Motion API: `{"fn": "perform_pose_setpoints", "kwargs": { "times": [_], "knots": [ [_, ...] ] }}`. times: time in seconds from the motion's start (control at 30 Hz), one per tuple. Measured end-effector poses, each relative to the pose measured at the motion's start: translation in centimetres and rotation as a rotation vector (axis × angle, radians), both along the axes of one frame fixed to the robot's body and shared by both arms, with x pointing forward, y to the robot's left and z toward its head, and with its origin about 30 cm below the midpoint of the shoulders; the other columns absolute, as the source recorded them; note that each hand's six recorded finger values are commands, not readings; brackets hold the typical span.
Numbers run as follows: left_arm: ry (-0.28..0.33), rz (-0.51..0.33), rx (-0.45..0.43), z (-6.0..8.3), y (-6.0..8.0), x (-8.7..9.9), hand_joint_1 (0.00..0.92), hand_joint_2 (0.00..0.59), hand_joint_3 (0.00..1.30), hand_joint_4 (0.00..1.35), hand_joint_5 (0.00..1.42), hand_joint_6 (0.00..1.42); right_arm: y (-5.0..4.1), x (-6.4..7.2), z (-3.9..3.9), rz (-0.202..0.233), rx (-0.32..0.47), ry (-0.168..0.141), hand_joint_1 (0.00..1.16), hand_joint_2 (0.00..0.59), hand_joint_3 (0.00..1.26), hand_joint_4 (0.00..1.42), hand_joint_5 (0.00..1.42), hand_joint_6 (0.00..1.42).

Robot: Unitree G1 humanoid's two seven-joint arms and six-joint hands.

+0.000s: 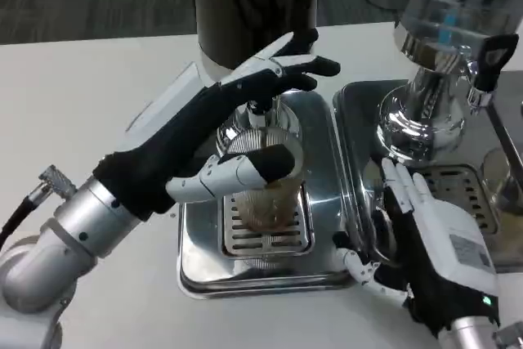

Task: Grasp the cup under the faucet to collect the drink, then remove the cup.

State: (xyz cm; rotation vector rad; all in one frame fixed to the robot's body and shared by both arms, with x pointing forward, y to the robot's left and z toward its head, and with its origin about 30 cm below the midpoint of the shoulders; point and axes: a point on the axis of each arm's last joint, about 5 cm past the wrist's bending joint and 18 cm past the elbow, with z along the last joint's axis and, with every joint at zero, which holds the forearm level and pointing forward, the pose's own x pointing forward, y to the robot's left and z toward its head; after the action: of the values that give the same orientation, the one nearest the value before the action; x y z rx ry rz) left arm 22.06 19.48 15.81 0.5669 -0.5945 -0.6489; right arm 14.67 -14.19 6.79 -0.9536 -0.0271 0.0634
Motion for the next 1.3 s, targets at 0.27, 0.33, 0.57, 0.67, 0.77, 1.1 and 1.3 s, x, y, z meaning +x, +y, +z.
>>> {"fn": "perform_pose_setpoints", "kwargs": {
  "times": [0.27,0.33,0.57,0.67,0.77,1.1,1.3],
  "knots": [
    [-0.015,0.003,0.016,-0.1,-0.1,-0.1,0.000,0.108,0.27,0.05,0.24,0.22,-0.70,1.2,0.63,0.051,0.186,-0.006,0.46,0.186,0.00,0.00,0.00,0.12],
    [-0.017,0.004,0.015,-0.1,-0.1,-0.1,0.000,0.108,0.27,0.05,0.24,0.22,-0.80,1.6,0.74,0.063,0.183,0.007,0.44,0.176,0.00,0.00,0.00,0.07],
    [-0.019,0.008,0.009,-0.1,-0.1,-0.2,0.000,0.109,0.27,0.05,0.24,0.22,-0.94,4.3,1.89,0.156,0.178,0.103,0.43,0.177,0.00,0.00,0.00,0.00],
    [-0.022,0.010,0.005,-0.1,-0.1,-0.3,0.000,0.109,0.27,0.06,0.24,0.22,-0.72,4.7,2.01,0.163,0.222,0.123,0.42,0.179,0.00,0.00,0.00,0.00],
    [-0.019,0.015,0.003,0.0,-0.2,-0.3,0.000,0.110,0.28,0.07,0.25,0.22,-0.76,5.0,1.97,0.160,0.218,0.129,0.42,0.182,0.00,0.00,0.00,0.00],
    [-0.011,0.015,-0.005,-0.1,-0.4,-0.8,0.000,0.110,0.30,0.08,0.25,0.22,-0.50,6.5,2.17,0.185,0.235,0.156,0.42,0.183,0.00,0.00,0.00,0.00],
    [-0.006,0.023,-0.010,-0.1,-0.4,-1.0,0.000,0.111,0.30,0.08,0.25,0.22,0.06,6.9,2.31,0.209,0.242,0.160,0.40,0.184,0.00,0.00,0.00,0.00]
  ]
}}
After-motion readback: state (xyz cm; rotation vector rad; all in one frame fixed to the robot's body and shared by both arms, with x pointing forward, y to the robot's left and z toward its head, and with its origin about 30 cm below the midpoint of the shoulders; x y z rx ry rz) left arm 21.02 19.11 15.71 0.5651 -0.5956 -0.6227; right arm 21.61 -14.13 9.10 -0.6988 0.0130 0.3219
